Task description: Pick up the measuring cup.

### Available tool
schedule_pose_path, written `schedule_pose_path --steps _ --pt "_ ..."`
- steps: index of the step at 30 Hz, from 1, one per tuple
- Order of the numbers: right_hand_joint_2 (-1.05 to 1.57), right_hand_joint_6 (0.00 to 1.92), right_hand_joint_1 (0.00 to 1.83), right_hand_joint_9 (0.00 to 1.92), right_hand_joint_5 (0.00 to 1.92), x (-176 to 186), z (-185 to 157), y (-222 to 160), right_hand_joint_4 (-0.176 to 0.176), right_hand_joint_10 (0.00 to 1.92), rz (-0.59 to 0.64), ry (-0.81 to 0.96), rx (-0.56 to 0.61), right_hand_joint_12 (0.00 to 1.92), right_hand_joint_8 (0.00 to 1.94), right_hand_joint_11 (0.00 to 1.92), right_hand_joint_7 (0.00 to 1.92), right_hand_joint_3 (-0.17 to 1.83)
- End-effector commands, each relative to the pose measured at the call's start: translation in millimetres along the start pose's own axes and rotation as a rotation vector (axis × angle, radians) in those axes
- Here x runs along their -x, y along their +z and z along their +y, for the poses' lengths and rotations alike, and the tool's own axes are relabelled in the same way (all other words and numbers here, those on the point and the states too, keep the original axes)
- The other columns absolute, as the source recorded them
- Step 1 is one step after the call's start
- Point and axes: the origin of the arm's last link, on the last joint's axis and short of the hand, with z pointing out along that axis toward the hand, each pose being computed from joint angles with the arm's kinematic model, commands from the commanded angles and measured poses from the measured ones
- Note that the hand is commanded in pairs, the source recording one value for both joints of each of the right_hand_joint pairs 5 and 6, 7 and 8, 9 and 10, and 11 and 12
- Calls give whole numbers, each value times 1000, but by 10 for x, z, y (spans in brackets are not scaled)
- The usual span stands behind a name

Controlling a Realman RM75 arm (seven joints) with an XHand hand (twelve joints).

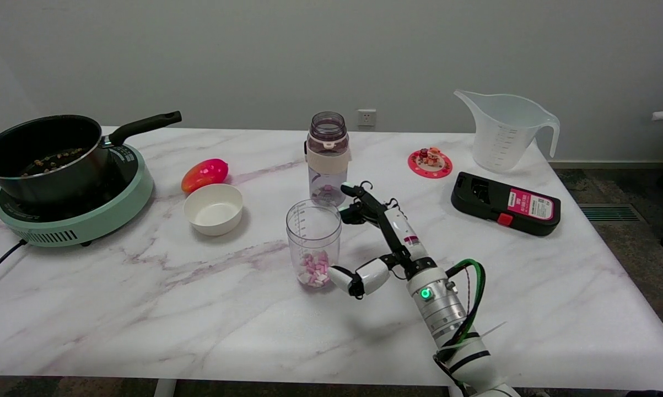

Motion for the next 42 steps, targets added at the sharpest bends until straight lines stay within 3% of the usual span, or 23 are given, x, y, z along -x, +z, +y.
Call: schedule_pose_path --steps 1,10,20,29,42 --pt "-169 313 1166 678 313 173 -154 113 0 678 -17 66 -27 605 648 605 648 1313" --pt "-311 278 1160 663 278 216 -80 139 0 663 -52 144 11 602 622 602 622 1366" --pt "-517 190 1064 623 190 258 -27 193 0 623 -87 212 43 588 579 588 579 759" --pt "-489 168 1079 608 168 277 -19 277 0 608 -98 235 37 570 554 570 554 699" --pt "-408 175 1139 597 175 324 -43 340 0 597 -104 256 28 544 550 544 550 860"
